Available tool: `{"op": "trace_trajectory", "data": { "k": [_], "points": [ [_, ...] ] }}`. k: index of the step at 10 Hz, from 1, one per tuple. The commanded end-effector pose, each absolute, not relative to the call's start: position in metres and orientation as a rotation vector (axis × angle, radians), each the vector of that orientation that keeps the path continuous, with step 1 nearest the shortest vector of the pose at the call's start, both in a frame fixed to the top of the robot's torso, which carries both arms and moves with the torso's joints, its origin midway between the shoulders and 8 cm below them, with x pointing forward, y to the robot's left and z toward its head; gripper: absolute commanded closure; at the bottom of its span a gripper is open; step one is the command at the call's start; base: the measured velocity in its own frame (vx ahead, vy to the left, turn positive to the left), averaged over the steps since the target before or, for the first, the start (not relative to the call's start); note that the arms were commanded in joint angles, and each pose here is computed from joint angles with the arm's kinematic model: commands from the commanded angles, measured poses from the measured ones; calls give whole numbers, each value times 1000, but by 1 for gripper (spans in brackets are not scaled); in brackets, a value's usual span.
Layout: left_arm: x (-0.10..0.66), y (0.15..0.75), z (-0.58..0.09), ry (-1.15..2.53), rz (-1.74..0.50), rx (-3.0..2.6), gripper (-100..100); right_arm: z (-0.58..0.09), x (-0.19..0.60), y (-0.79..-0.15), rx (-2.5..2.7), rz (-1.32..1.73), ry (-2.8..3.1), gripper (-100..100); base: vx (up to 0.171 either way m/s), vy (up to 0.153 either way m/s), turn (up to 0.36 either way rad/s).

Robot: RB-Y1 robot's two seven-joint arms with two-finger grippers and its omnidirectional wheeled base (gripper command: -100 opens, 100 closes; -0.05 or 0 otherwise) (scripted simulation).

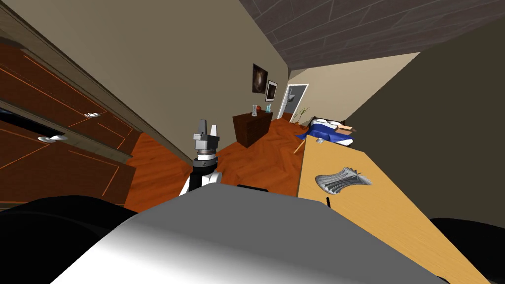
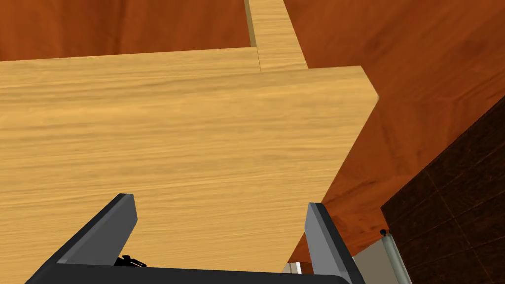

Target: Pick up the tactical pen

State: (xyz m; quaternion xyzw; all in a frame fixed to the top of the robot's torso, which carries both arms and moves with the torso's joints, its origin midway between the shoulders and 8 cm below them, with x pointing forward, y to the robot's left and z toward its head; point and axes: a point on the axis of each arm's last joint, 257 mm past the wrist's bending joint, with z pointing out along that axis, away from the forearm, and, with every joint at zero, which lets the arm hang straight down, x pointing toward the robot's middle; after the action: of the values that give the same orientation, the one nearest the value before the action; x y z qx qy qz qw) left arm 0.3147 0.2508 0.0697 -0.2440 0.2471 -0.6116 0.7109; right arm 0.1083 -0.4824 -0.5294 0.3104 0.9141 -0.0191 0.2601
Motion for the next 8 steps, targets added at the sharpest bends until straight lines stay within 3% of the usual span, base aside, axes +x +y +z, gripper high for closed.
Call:
{"op": "trace_trajectory", "data": {
  "k": [1,8],
  "points": [
    [315,251,70,548,-1357,-541,0,-528,89,-502,863,-110,2503,-100,31,-63,147],
    [315,251,70,548,-1356,-541,0,-528,23,-565,951,-339,2578,-100,52,-145,209]
  ]
}}
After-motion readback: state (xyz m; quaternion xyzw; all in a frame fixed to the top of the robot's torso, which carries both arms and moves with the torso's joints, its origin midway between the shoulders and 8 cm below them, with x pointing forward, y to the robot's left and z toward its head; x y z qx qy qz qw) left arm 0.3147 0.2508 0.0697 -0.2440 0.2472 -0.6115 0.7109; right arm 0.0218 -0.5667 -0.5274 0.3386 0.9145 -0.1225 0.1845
